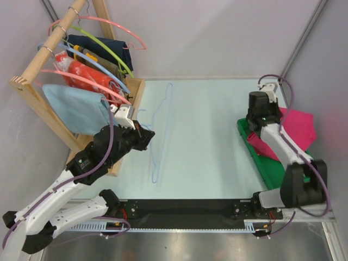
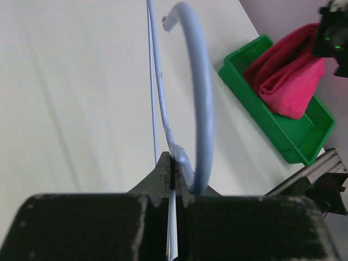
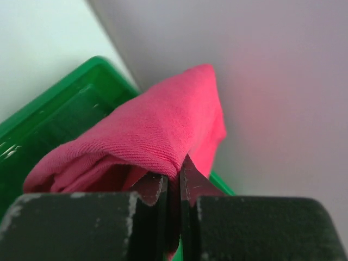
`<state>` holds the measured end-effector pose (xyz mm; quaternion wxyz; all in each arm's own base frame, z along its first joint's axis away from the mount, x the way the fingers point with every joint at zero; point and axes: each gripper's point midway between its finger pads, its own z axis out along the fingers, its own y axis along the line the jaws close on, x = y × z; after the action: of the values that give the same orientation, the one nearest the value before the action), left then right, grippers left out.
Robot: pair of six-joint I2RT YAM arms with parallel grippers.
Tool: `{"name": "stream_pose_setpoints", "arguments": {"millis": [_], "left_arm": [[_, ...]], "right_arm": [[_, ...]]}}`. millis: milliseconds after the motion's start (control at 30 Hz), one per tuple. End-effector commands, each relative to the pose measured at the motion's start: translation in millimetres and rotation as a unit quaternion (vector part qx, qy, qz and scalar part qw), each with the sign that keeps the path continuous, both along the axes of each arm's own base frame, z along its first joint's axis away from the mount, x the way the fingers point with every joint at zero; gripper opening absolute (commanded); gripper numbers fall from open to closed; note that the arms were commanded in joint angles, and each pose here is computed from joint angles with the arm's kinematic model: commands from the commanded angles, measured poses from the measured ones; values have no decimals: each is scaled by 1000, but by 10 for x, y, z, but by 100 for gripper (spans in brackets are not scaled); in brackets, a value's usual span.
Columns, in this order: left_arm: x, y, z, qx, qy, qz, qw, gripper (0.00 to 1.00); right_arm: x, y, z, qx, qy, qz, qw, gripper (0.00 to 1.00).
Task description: Remove the trousers from the hanger
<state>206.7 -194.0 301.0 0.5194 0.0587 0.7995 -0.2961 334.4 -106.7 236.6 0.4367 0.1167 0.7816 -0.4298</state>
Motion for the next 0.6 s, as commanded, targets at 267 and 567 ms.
{"name": "stream_pose_setpoints", "arguments": {"millis": [267, 567], "left_arm": [[-26, 102, 408, -24, -49, 6, 998, 0], [-45, 40, 512, -32, -47, -8, 998, 0]], "right_arm": [[773, 254, -865, 78, 86, -13, 993, 29], [388, 387, -436, 123, 95, -35, 987, 86]]}}
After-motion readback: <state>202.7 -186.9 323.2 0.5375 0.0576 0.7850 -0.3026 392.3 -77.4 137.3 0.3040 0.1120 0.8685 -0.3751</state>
